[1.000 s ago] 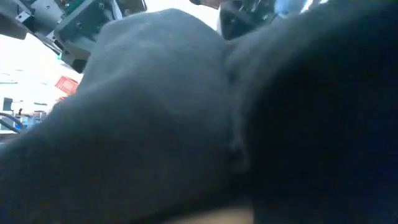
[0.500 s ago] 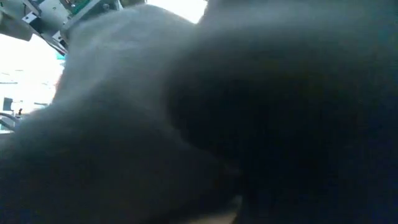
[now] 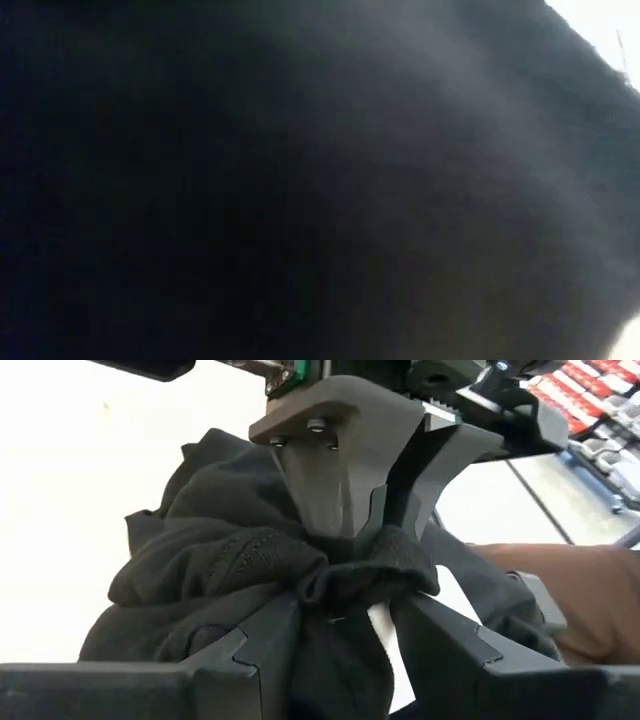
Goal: Sort clothes
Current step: Put the black shirt into the white bin
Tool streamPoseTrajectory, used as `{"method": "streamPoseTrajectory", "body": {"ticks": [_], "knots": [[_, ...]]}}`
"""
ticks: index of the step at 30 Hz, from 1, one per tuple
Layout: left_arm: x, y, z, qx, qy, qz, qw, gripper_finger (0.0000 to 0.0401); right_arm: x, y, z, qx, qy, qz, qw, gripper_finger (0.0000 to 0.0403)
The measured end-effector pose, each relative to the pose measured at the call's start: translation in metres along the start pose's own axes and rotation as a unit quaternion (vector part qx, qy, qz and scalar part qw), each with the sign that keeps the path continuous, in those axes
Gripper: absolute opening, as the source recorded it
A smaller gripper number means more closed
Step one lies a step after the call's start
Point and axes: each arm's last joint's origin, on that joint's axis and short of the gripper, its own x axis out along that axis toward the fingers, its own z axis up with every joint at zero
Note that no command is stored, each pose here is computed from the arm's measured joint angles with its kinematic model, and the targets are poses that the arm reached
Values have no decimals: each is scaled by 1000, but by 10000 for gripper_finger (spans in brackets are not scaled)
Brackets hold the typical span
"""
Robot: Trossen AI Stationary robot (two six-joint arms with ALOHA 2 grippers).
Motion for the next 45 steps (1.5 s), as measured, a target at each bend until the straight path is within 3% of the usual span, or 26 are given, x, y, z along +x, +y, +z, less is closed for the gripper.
{"method": "streamPoseTrajectory", "body": {"ticks": [7, 17, 22, 31, 34, 39, 45], "knots": [[0, -2, 1, -1, -4, -3, 1000, 164, -5, 2, 2, -18, 4, 23, 1000, 26], [1, 0, -2, 0, 4, 4, 1000, 164, -8, -3, 11, -22, -18, 1, 1000, 180], [2, -3, 3, -1, -3, 0, 1000, 163, -8, -4, 15, -10, -38, 6, 999, 228], [8, 4, -1, 2, -10, 38, 999, 151, -7, -3, 15, 13, -41, 16, 999, 242], [9, 8, 0, 1, -12, 44, 999, 116, -7, -1, 14, 33, -36, 45, 998, 242], [9, 11, 2, 3, -11, 47, 999, 20, -9, -3, 11, 47, -13, 52, 997, 242], [9, 12, 2, 7, -13, 51, 999, 15, -41, -8, 16, 71, 36, 54, 995, 242]]}}
